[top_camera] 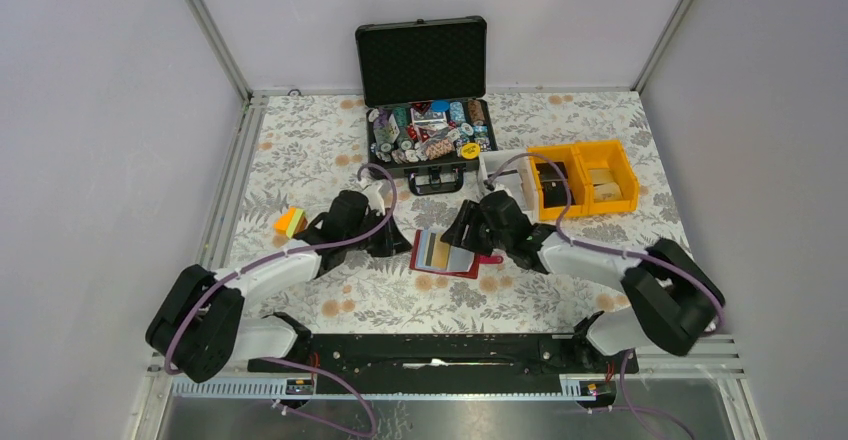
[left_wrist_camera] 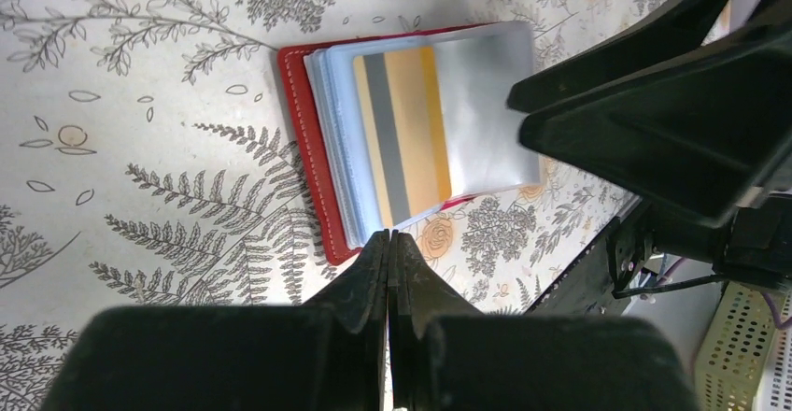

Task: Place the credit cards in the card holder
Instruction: Close the card holder at the center of the board.

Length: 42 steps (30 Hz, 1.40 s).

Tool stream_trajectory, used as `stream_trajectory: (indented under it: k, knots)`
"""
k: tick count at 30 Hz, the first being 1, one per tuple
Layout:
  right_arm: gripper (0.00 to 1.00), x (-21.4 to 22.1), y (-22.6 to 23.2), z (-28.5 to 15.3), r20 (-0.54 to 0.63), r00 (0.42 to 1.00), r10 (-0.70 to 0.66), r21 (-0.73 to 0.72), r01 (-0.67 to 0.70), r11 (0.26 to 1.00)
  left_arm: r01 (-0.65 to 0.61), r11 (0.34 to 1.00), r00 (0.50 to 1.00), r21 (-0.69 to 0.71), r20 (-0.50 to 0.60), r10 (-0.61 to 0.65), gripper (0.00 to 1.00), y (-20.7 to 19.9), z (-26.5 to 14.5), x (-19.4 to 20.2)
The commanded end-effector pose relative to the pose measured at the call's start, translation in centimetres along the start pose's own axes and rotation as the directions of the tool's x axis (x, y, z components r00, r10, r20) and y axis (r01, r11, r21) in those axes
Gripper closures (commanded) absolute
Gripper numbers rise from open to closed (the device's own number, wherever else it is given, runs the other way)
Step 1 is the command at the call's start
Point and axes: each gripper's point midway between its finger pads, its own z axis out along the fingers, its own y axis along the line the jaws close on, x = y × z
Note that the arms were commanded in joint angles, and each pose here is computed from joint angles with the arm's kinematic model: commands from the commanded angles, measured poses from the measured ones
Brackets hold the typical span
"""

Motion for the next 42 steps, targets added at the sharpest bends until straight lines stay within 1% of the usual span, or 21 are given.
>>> stream_trajectory:
  k: [1, 4, 7, 9, 11, 12, 13, 15, 17, 19, 22, 24, 30, 33, 35, 38, 42]
  knots:
    - [0.34, -3.6, 0.2, -3.3, 0.146, 0.986, -0.078, 0.055, 0.071, 0.996, -0.092, 0.995, 0.996, 0.028, 0.020, 0.092, 1.00, -2.0, -1.3, -2.1]
    - [0.29, -4.6, -1.8, -4.7, 0.190, 0.979, -0.071, 0.097, 0.053, 0.994, -0.105, 0.994, 0.994, 0.036, 0.011, 0.105, 1.00, -2.4, -1.5, -2.3]
    - [0.25, -5.3, -4.0, -5.6, 0.203, 0.977, -0.070, 0.139, 0.042, 0.989, -0.082, 0.997, 0.997, -0.002, 0.000, 0.082, 1.00, -1.7, -1.4, -2.1]
    - [0.23, -4.6, -5.1, -5.8, 0.162, 0.985, -0.060, 0.155, 0.035, 0.987, -0.052, 0.999, 0.999, -0.005, -0.004, 0.052, 0.94, -1.6, -1.2, -2.0]
    - [0.22, -4.7, -5.7, -5.7, 0.143, 0.989, -0.031, 0.141, 0.011, 0.990, -0.017, 1.000, 1.000, 0.005, 0.010, 0.017, 0.83, -1.6, -0.9, -2.0]
    - [0.22, -3.2, -4.9, -5.4, 0.092, 0.995, -0.048, 0.107, 0.038, 0.994, 0.001, 1.000, 1.000, 0.008, 0.016, -0.001, 0.76, -1.5, -0.8, -1.9]
    - [0.22, -3.0, -4.0, -5.1, 0.082, 0.995, -0.048, 0.054, 0.044, 0.998, 0.019, 1.000, 1.000, 0.005, 0.017, -0.019, 0.70, -1.4, -0.6, -1.8]
    - [0.23, -2.2, -3.2, -4.8, 0.059, 0.998, -0.027, -0.015, 0.028, 0.999, 0.045, 0.999, 0.998, 0.004, 0.035, -0.045, 0.61, -1.2, -0.3, -2.0]
    - [0.24, -1.7, -2.9, -4.5, 0.046, 0.999, -0.002, -0.049, 0.005, 0.999, 0.074, 0.997, 0.997, 0.004, 0.039, -0.074, 0.55, -0.8, 0.1, -1.9]
    - [0.25, -1.3, -2.8, -4.1, 0.031, 0.999, 0.012, -0.068, -0.010, 0.998, 0.099, 0.995, 0.994, 0.007, 0.038, -0.099, 0.53, -0.4, 0.4, -1.9]
    - [0.26, -0.8, -3.4, -3.1, 0.006, 1.000, 0.021, -0.057, -0.021, 0.998, 0.124, 0.992, 0.992, 0.016, 0.033, -0.124, 0.49, 0.0, 0.7, -1.8]
    - [0.27, -0.5, -3.6, -2.5, -0.015, 1.000, 0.025, -0.056, -0.026, 0.998, 0.139, 0.990, 0.990, 0.022, 0.030, -0.140, 0.48, 0.3, 0.9, -1.7]
    - [0.35, 0.0, -3.3, -1.6, -0.049, 0.998, 0.043, -0.077, -0.047, 0.996, 0.199, 0.980, 0.980, 0.019, 0.028, -0.199, 0.47, 1.6, 1.5, -1.2]
    - [0.43, 0.2, -3.2, -1.4, -0.065, 0.996, 0.054, -0.084, -0.059, 0.995, 0.216, 0.976, 0.976, 0.023, 0.012, -0.216, 0.47, 2.0, 1.9, -0.6]
    - [0.47, 0.5, -3.1, -1.2, -0.076, 0.995, 0.064, -0.095, -0.071, 0.993, 0.230, 0.973, 0.973, 0.029, -0.002, -0.230, 0.47, 2.2, 2.3, -0.2]
    - [0.50, 0.7, -3.4, -0.8, -0.088, 0.993, 0.078, -0.087, -0.086, 0.993, 0.253, 0.967, 0.967, 0.029, -0.021, -0.252, 0.49, 2.6, 2.9, 0.4]
    - [0.53, 1.2, -3.8, -0.3, -0.104, 0.991, 0.089, -0.078, -0.097, 0.992, 0.265, 0.964, 0.964, 0.026, -0.025, -0.264, 0.50, 3.0, 3.3, 0.7]
